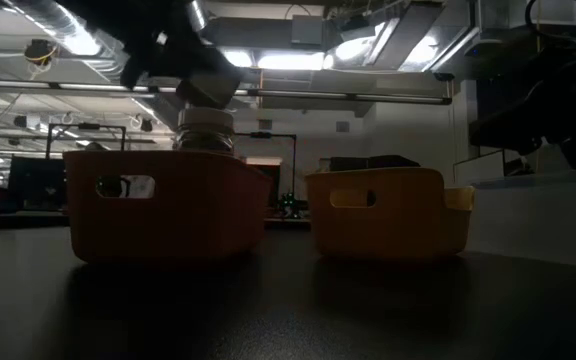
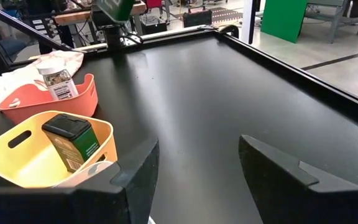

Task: Sort spices by type
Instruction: Put the black spice can into the yellow bin

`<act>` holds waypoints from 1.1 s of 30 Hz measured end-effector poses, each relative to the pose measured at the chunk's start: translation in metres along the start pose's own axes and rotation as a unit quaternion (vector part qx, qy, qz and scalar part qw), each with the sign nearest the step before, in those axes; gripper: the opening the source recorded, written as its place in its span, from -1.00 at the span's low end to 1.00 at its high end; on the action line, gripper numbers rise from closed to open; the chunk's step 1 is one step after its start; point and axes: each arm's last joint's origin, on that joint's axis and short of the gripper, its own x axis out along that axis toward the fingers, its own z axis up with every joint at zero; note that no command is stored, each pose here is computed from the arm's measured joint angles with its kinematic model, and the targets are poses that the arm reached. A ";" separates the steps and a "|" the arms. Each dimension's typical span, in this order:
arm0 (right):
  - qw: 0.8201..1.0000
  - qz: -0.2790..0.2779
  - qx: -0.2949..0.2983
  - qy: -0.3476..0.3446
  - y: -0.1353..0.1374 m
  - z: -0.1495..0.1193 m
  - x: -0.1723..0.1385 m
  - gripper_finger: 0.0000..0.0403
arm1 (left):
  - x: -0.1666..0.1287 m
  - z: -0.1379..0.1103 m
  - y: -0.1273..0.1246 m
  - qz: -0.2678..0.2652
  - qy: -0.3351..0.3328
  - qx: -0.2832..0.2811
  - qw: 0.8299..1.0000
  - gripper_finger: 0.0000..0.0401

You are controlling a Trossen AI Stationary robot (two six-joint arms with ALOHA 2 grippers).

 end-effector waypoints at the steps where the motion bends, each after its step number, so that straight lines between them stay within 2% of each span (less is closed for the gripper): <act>1: 1.000 0.000 0.000 -0.002 0.000 0.000 0.000 0.10 | 0.001 0.001 -0.002 -0.009 -0.005 0.007 1.000 -0.51; 9: 1.000 0.002 0.004 -0.025 0.000 0.004 0.001 0.10 | 0.018 -0.009 -0.017 -0.052 -0.006 0.051 0.997 -0.50; 12: 0.998 0.008 0.016 -0.054 0.001 0.009 0.001 0.10 | 0.026 -0.016 -0.024 -0.076 0.000 0.073 0.994 -0.50; 17: 0.992 0.055 0.035 -0.110 0.005 0.023 0.001 0.10 | 0.038 -0.021 -0.036 -0.123 -0.020 0.096 0.987 -0.50; 24: 0.981 0.115 0.026 -0.155 0.009 0.038 0.009 0.10 | 0.052 -0.025 -0.040 -0.168 -0.030 0.092 0.981 -0.50; 27: 0.980 0.128 0.024 -0.148 0.011 0.043 0.016 0.10 | 0.058 -0.027 -0.038 -0.173 -0.021 0.090 0.981 -0.50; 33: 0.988 0.120 0.008 -0.093 0.014 0.067 0.038 0.10 | 0.065 -0.031 -0.037 -0.188 -0.011 0.093 0.978 -0.50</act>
